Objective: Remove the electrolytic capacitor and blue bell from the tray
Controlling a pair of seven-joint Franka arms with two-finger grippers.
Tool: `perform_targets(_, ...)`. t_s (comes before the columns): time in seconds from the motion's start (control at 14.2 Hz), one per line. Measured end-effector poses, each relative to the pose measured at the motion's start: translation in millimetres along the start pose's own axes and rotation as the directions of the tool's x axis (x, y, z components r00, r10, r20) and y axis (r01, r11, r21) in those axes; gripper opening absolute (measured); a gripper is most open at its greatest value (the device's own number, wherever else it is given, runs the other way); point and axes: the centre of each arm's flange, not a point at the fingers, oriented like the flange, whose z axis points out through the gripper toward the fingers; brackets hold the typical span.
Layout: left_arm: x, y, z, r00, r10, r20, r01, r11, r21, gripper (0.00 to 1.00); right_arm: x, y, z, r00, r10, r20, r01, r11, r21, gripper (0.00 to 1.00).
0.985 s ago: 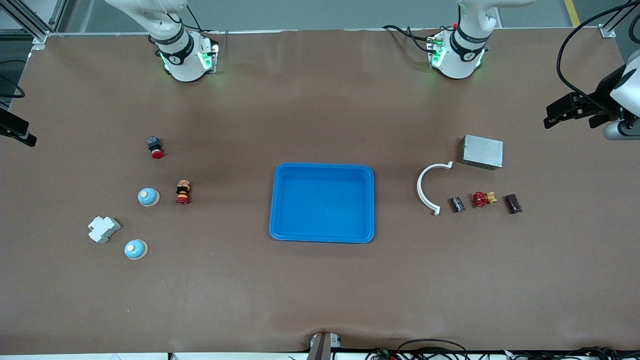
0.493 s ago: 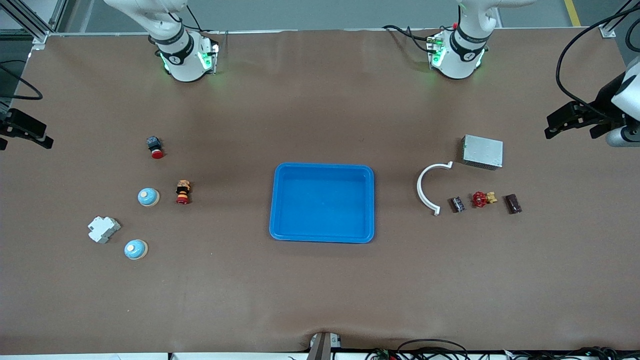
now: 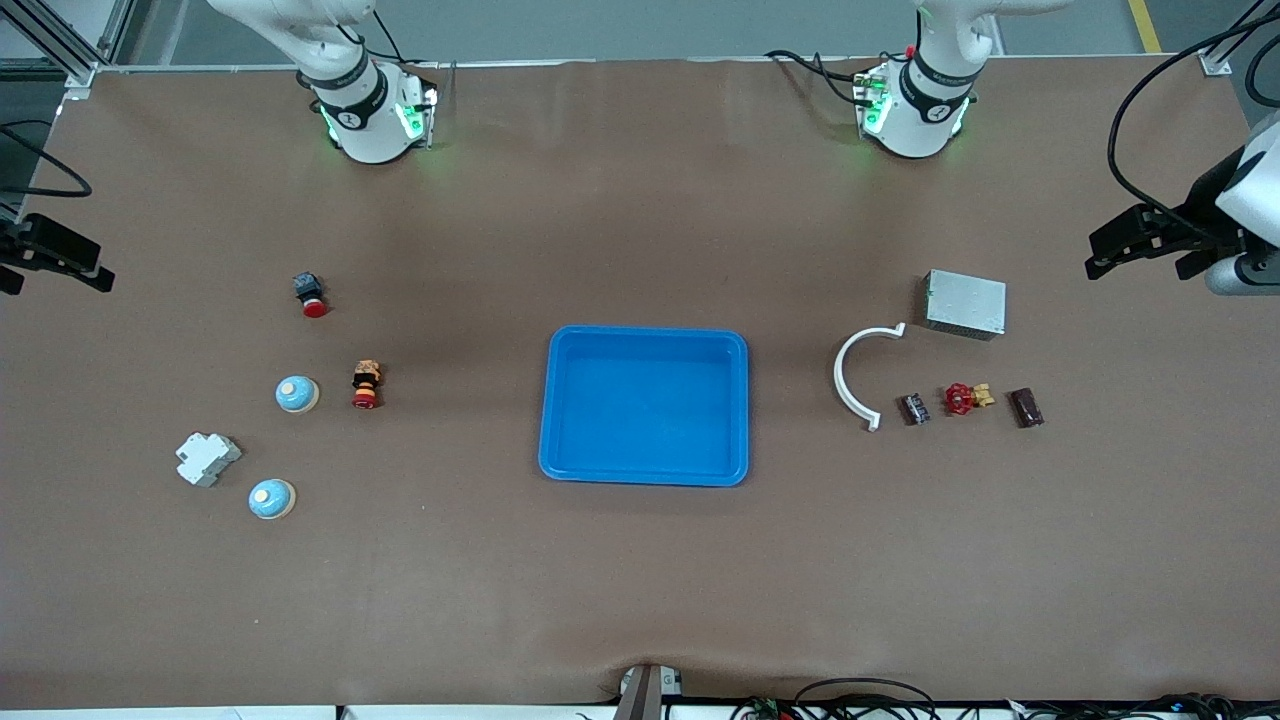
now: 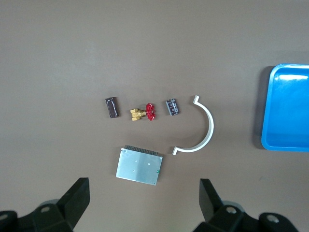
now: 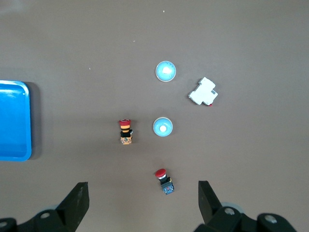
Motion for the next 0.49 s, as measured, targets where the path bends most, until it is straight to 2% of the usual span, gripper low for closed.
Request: perform_targets(0.49, 0.3, 0.3, -0.2, 1.0, 0.001, -0.003, -0.001, 1.0, 0.0, 1.0, -2.6, 2.6, -0.7, 1.0, 0.007, 0.009, -0.007, 1.0, 0.001, 1.0)
